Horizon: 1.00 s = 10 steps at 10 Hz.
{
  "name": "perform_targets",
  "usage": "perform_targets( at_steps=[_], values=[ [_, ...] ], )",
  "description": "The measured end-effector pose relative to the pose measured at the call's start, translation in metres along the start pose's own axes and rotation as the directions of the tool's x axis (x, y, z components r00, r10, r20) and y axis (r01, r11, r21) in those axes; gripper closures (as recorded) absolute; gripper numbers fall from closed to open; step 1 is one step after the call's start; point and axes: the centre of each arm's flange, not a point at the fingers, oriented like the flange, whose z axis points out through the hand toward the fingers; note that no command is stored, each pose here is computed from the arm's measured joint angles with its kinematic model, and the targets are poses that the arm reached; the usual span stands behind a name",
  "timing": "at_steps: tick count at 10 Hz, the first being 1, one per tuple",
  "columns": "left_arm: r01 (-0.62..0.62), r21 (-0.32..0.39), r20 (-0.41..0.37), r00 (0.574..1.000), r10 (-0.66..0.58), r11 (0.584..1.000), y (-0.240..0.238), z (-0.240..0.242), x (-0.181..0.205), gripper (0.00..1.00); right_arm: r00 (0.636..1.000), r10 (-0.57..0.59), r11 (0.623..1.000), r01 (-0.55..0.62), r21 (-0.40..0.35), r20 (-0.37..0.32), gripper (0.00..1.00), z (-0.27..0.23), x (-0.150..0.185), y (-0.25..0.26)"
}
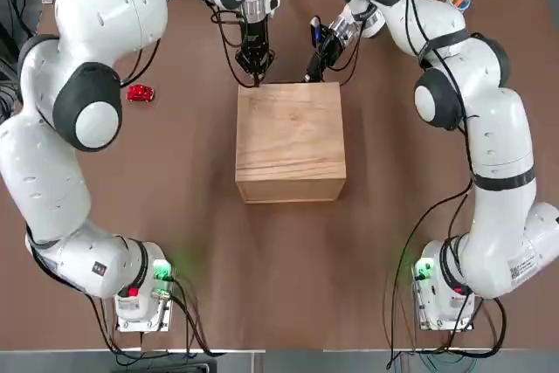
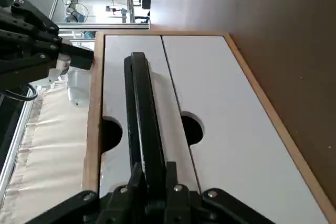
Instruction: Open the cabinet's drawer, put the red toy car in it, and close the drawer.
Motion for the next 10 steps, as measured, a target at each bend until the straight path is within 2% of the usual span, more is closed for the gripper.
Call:
perform_targets(
  at_steps=[4, 10],
  values=[
    [0.0, -0.001, 0.0, 1.0, 0.0, 1.0, 0.0, 0.0, 0.0, 0.99, 1.0, -0.009, 1.0, 0.009, -0.003, -0.002, 0.81, -0.001, 0.001, 0.0],
    [0.005, -0.007, -0.001, 1.0, -0.005, 1.0, -0.007, -0.002, 0.006, 0.99, 0.998, -0.022, 0.998, 0.019, -0.054, -0.052, 0.81, -0.012, 0.007, -0.003]
  ],
)
